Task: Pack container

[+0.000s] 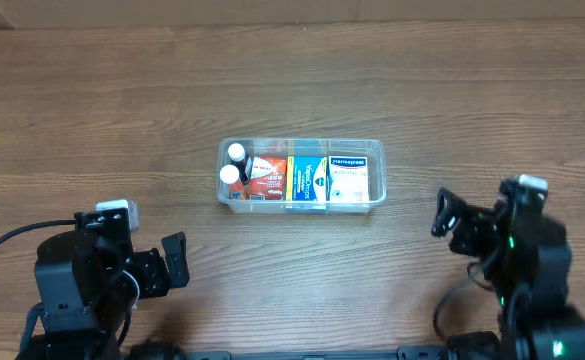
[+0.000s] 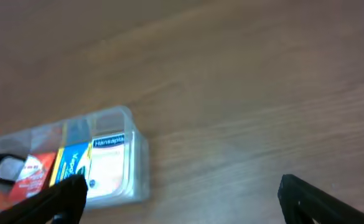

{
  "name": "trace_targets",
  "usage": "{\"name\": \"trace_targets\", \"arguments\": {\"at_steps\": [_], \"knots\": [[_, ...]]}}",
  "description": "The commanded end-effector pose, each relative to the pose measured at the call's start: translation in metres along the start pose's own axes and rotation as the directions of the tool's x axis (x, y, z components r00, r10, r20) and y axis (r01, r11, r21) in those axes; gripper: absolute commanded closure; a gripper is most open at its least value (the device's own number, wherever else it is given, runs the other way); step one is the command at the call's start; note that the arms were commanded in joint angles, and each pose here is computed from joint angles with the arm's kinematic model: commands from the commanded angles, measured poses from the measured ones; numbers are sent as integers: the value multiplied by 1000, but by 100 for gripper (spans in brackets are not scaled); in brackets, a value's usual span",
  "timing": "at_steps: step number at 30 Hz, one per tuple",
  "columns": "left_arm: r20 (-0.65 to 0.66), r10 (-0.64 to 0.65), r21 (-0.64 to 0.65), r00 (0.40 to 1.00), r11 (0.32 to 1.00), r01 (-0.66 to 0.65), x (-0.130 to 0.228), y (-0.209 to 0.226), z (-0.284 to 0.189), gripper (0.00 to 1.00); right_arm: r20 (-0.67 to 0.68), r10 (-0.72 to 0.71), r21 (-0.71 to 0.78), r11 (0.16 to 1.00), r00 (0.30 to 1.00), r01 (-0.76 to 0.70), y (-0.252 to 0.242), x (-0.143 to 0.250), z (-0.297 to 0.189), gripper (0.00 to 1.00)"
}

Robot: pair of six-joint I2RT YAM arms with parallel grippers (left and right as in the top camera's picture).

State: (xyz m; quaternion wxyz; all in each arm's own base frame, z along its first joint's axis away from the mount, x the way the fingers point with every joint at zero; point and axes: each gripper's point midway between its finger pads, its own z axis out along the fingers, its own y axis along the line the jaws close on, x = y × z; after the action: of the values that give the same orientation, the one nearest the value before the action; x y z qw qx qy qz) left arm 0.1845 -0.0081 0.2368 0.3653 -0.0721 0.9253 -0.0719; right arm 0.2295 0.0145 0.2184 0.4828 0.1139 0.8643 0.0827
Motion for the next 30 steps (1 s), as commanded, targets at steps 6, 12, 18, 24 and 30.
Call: {"name": "trace_targets", "arguments": {"at_steps": [6, 12, 18, 24, 30], "knots": [[-6, -11, 15, 1000, 1000, 11, 2, -3, 1, 0, 355, -338, -185, 888, 872, 420, 30, 23, -21, 0], [-6, -11, 15, 1000, 1000, 11, 2, -3, 1, 0, 522, -365, -128, 861, 771, 493, 33, 15, -1, 0], [-6, -11, 15, 1000, 1000, 11, 2, -3, 1, 0, 568, -338, -18, 907, 751, 422, 12, 12, 19, 0], [-6, -11, 15, 1000, 1000, 11, 2, -3, 1, 0, 479, -342, -57, 907, 808, 417, 8, 39, 37, 0], [-6, -11, 15, 1000, 1000, 11, 2, -3, 1, 0, 479, -342, -57, 907, 808, 417, 8, 39, 37, 0]]}}
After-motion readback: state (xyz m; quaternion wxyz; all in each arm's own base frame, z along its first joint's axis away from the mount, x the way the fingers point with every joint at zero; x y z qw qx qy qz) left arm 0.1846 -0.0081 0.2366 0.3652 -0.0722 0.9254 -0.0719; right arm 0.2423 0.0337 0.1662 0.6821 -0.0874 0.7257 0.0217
